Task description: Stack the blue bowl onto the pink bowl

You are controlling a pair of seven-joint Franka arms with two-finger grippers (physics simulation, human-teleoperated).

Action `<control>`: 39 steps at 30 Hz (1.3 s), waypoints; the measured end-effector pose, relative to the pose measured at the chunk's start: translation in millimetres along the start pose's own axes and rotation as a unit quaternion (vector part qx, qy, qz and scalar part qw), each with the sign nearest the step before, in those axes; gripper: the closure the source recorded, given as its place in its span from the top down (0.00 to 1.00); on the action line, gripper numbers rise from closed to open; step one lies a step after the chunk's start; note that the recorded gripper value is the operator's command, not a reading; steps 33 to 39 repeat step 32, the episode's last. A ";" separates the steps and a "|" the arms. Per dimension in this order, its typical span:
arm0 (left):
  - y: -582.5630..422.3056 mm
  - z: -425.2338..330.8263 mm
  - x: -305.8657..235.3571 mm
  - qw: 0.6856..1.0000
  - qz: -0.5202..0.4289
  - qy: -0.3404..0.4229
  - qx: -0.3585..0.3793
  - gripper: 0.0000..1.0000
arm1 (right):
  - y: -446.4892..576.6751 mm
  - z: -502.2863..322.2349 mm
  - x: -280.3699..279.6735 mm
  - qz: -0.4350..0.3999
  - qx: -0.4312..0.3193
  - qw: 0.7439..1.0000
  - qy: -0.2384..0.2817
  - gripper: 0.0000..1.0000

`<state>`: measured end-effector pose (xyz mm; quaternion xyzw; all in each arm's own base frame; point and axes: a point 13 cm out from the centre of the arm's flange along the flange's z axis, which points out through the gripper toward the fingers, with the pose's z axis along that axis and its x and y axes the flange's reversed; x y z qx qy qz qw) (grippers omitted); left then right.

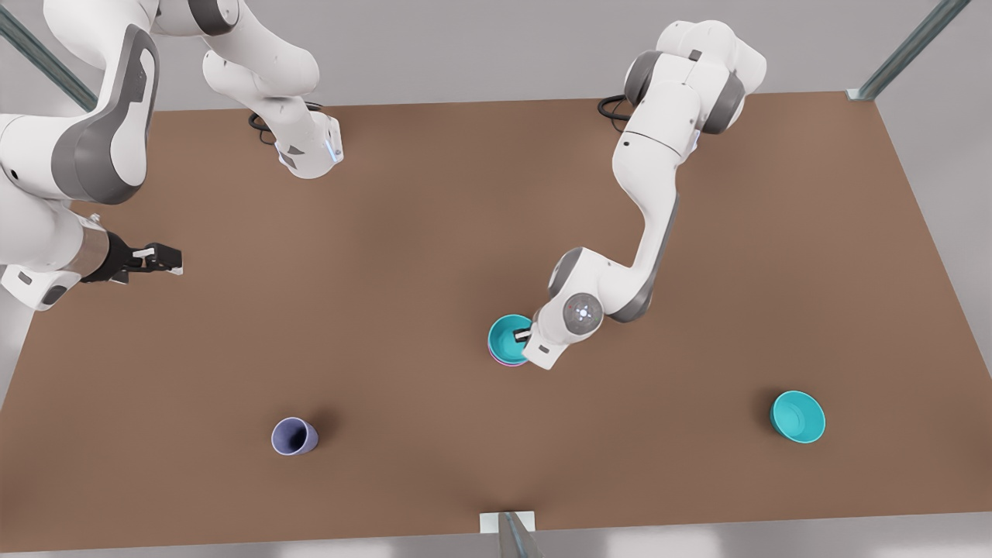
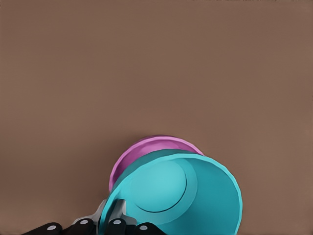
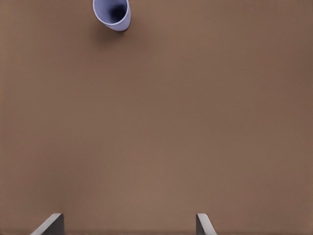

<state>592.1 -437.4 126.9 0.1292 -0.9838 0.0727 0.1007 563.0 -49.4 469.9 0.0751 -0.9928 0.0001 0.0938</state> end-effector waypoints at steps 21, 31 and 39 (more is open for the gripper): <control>4.6 -19.8 -0.8 0.996 -0.086 -0.005 0.001 1.00 | -1.4 0.5 -0.1 -0.011 0.002 1.000 0.001 1.00; 254.4 -387.8 -17.8 0.992 -0.071 -0.092 -0.044 1.00 | -1.9 0.5 0.1 -0.013 0.002 1.000 0.001 1.00; 261.5 -390.9 -7.0 0.993 -0.058 -0.091 -0.056 1.00 | -1.9 0.5 0.1 -0.013 0.002 1.000 0.001 1.00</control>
